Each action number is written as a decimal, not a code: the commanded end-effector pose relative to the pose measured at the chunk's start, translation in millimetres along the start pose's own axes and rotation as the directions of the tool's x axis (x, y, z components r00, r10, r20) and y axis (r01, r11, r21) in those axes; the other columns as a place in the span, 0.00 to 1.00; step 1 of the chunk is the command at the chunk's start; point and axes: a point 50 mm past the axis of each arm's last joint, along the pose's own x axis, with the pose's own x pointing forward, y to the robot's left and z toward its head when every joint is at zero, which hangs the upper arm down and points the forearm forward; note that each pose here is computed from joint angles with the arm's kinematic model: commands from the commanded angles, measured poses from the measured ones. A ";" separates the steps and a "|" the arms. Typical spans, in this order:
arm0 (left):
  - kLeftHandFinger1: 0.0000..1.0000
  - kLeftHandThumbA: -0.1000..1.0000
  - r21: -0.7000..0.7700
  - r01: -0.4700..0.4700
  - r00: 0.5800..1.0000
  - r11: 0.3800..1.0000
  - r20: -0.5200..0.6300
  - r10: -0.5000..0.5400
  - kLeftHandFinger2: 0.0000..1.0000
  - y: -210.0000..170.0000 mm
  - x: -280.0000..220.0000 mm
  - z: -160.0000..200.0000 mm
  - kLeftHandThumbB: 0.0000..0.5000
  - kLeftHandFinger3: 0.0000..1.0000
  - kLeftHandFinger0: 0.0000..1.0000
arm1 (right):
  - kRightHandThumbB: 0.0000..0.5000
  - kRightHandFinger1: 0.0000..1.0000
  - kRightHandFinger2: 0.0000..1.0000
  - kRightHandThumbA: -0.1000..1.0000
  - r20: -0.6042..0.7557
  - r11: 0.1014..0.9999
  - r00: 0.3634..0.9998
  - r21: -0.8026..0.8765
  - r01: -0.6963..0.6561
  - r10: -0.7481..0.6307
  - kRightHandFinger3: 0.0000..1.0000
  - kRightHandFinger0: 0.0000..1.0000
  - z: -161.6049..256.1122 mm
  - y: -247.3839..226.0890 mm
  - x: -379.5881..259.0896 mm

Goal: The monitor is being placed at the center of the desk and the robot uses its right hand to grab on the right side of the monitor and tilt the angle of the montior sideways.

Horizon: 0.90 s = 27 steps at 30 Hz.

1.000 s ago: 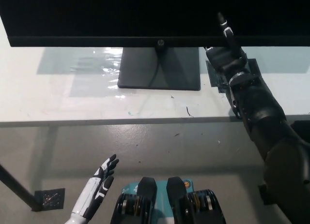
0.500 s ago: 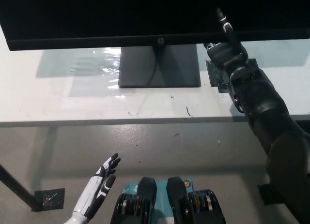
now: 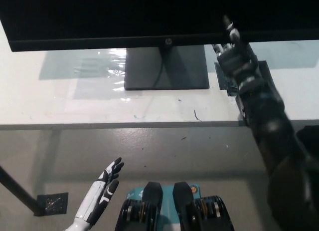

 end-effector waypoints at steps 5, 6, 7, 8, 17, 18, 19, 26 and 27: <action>1.00 1.00 0.022 -0.029 0.998 0.999 0.064 0.027 1.00 10.3 3.4 8.0 0.76 1.00 1.00 | 0.84 1.00 1.00 1.00 0.036 0.850 0.893 -0.327 -0.413 0.448 1.00 1.00 -11.2 26.3 -114.0; 1.00 1.00 0.022 -0.029 0.998 0.999 0.064 0.027 1.00 10.3 3.4 8.0 0.76 1.00 1.00 | 0.84 1.00 1.00 1.00 0.035 0.850 0.894 -0.328 -0.412 0.447 1.00 1.00 -11.2 26.6 -114.8; 1.00 1.00 0.024 -0.030 0.998 0.999 0.063 0.028 1.00 10.3 3.4 7.7 0.76 1.00 1.00 | 0.82 1.00 1.00 1.00 0.041 0.841 0.886 -0.338 -0.423 0.462 1.00 1.00 -9.8 23.8 -126.6; 1.00 1.00 0.031 -0.028 0.998 0.999 0.063 0.026 1.00 9.9 3.5 7.4 0.76 1.00 1.00 | 0.87 1.00 1.00 1.00 0.057 0.800 0.864 -0.411 -0.436 0.500 1.00 1.00 -4.4 16.9 -156.7; 1.00 1.00 0.031 -0.021 0.998 0.999 0.057 0.019 1.00 9.3 3.6 5.9 0.75 1.00 1.00 | 0.87 1.00 1.00 1.00 0.147 0.574 0.740 -0.734 -0.363 0.657 1.00 1.00 11.3 16.4 -256.2; 1.00 1.00 0.030 -0.020 0.998 0.999 0.058 0.018 1.00 9.3 3.8 6.2 0.75 1.00 1.00 | 0.90 1.00 1.00 1.00 0.158 0.562 0.730 -0.750 -0.349 0.665 1.00 1.00 11.8 17.7 -266.0; 1.00 1.00 0.030 -0.019 0.998 0.999 0.060 0.017 1.00 9.3 4.4 6.5 0.74 1.00 1.00 | 0.94 1.00 1.00 1.00 0.160 0.550 0.722 -0.762 -0.343 0.673 1.00 1.00 12.7 19.7 -276.5; 1.00 1.00 0.041 -0.017 0.998 0.999 0.060 0.015 1.00 9.3 5.2 6.2 0.73 1.00 1.00 | 0.82 1.00 1.00 1.00 0.230 0.421 0.618 -0.889 -0.181 0.752 1.00 1.00 8.3 36.2 -335.4; 1.00 1.00 0.041 -0.016 0.998 0.999 0.061 0.013 1.00 10.0 5.7 6.4 0.73 1.00 1.00 | 0.83 1.00 1.00 1.00 0.235 0.407 0.617 -0.901 -0.152 0.751 1.00 1.00 2.5 41.2 -344.1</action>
